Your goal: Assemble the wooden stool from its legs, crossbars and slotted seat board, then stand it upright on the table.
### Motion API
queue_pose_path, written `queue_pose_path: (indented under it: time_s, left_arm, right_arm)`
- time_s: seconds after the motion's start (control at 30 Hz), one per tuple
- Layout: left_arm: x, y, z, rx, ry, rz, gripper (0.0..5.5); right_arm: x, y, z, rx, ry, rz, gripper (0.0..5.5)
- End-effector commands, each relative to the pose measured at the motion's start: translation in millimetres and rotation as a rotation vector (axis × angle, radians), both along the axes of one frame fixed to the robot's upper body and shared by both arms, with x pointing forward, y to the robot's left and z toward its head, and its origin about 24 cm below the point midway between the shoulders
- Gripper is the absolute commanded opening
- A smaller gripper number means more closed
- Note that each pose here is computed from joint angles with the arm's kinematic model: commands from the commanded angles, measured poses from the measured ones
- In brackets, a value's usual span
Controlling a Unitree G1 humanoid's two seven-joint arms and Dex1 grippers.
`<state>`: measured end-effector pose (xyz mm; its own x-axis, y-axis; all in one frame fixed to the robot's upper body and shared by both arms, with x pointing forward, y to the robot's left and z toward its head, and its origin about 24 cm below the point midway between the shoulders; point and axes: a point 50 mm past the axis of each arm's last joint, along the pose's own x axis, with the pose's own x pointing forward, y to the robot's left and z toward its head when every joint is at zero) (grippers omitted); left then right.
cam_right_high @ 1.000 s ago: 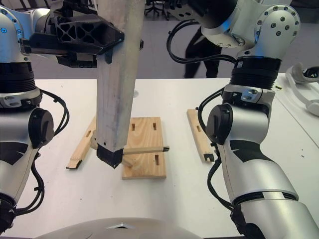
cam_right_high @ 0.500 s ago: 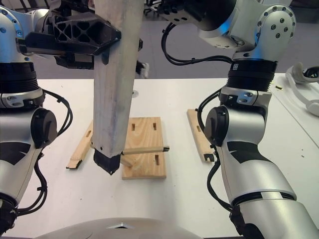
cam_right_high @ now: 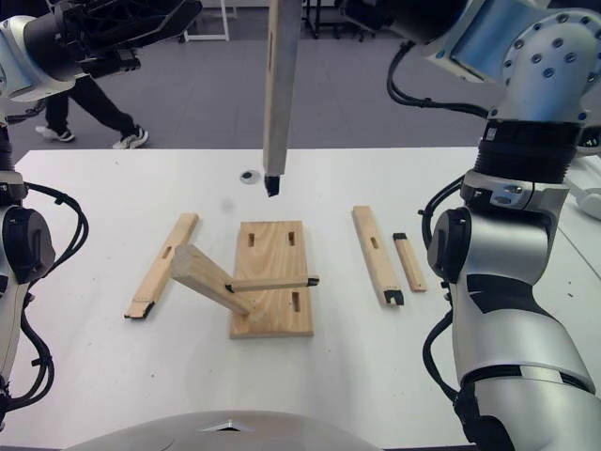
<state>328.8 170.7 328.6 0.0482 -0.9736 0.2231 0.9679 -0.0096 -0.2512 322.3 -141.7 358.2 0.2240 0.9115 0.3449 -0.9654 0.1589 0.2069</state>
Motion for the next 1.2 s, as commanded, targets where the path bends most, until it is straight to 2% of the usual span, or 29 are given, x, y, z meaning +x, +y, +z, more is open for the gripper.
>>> queue_pose_path:
  time_s: [0.03, 0.2, 0.27, 0.33, 0.5, 0.67, 0.83, 0.97, 1.2]
  left_arm:
    - [2, -10, -16, 0.118, -0.151, 0.11, 2.19]
    - [13, -45, -34, 0.341, -0.625, 0.443, 2.19]
    - [14, -59, -33, 0.356, -0.762, 0.527, 2.19]
    - [15, -70, -33, 0.348, -0.824, 0.572, 2.19]
    - [18, -85, -36, 0.349, -0.838, 0.609, 2.19]
    - [27, -78, -46, 0.462, -0.857, 0.708, 2.19]
    - [32, -70, -49, 0.485, -0.85, 0.73, 1.44]
    - [29, -68, -50, 0.462, -0.824, 0.697, 1.08]
    - [22, -74, -54, 0.383, -0.723, 0.583, 1.04]
  right_arm:
    - [26, -8, -5, 0.045, 0.036, -0.156, 2.16]
    - [39, 7, 1, 0.08, 0.014, -0.331, 2.16]
    - [40, 20, -1, 0.069, -0.007, -0.372, 2.16]
    - [39, 30, -3, 0.074, -0.005, -0.386, 2.16]
    - [38, 45, -5, 0.096, 0.013, -0.415, 2.16]
    - [32, 47, 0, 0.115, -0.011, -0.44, 2.16]
    - [27, 44, -8, 0.053, 0.005, -0.427, 2.14]
    - [24, 35, -22, -0.042, 0.032, -0.407, 2.09]
    - [23, 29, -30, -0.081, 0.021, -0.414, 2.07]
